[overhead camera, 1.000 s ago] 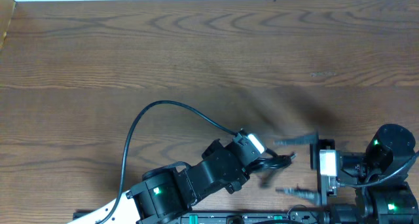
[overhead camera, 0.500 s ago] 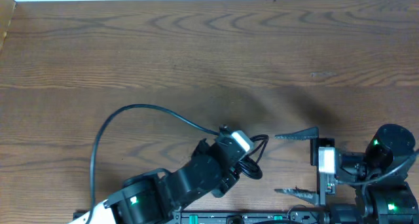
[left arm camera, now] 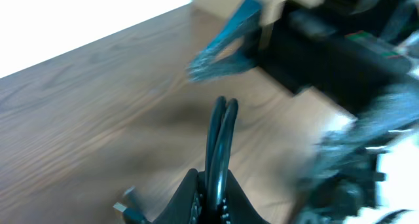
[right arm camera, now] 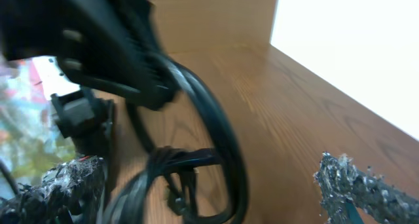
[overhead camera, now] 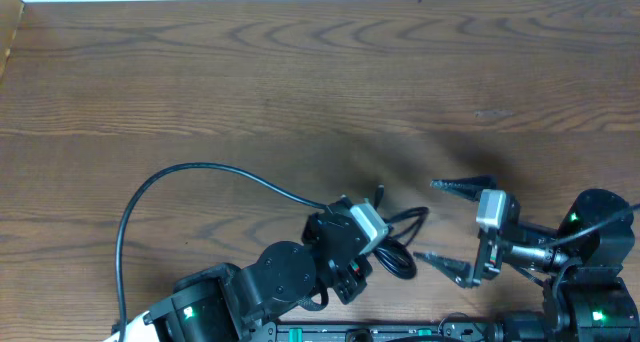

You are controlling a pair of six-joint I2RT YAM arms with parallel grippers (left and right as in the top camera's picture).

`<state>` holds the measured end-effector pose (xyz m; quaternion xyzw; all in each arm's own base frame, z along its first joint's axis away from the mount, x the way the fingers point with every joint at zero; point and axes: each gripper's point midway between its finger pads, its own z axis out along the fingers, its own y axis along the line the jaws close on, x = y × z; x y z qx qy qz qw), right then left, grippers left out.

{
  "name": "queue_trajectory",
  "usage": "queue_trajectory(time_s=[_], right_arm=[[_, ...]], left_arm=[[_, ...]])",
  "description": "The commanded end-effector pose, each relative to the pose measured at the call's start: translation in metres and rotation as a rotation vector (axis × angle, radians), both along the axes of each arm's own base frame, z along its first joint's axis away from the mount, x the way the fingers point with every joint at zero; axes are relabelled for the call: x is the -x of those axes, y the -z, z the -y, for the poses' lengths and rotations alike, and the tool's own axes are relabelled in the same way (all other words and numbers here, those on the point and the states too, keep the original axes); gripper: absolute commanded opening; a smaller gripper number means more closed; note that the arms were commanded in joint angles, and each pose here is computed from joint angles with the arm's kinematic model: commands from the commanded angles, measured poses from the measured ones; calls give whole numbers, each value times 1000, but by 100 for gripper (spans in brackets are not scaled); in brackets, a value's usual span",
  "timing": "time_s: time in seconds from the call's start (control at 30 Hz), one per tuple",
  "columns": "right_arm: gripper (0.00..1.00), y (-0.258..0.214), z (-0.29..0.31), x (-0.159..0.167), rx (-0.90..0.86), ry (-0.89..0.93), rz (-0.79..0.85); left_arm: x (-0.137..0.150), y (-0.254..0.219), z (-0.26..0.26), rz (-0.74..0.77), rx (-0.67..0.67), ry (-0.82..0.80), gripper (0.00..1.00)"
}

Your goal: Untangle cables

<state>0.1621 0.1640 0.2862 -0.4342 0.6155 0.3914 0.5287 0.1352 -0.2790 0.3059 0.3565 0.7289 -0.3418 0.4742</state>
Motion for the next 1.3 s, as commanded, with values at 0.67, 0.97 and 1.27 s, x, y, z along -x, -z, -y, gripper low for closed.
queue_trajectory(time_s=[0.67,0.97,1.27], right_arm=[[99,77,131,-79,131,1098,-496],[99,83,145,-77,154,1182,-511],[99,80,112,-72,238,926,-410]], left_arm=[[28,-18,14,71,50,204,7],[10,-11,5,16,42,69,7],[-27,-12,-18,-46,91,-223,7]])
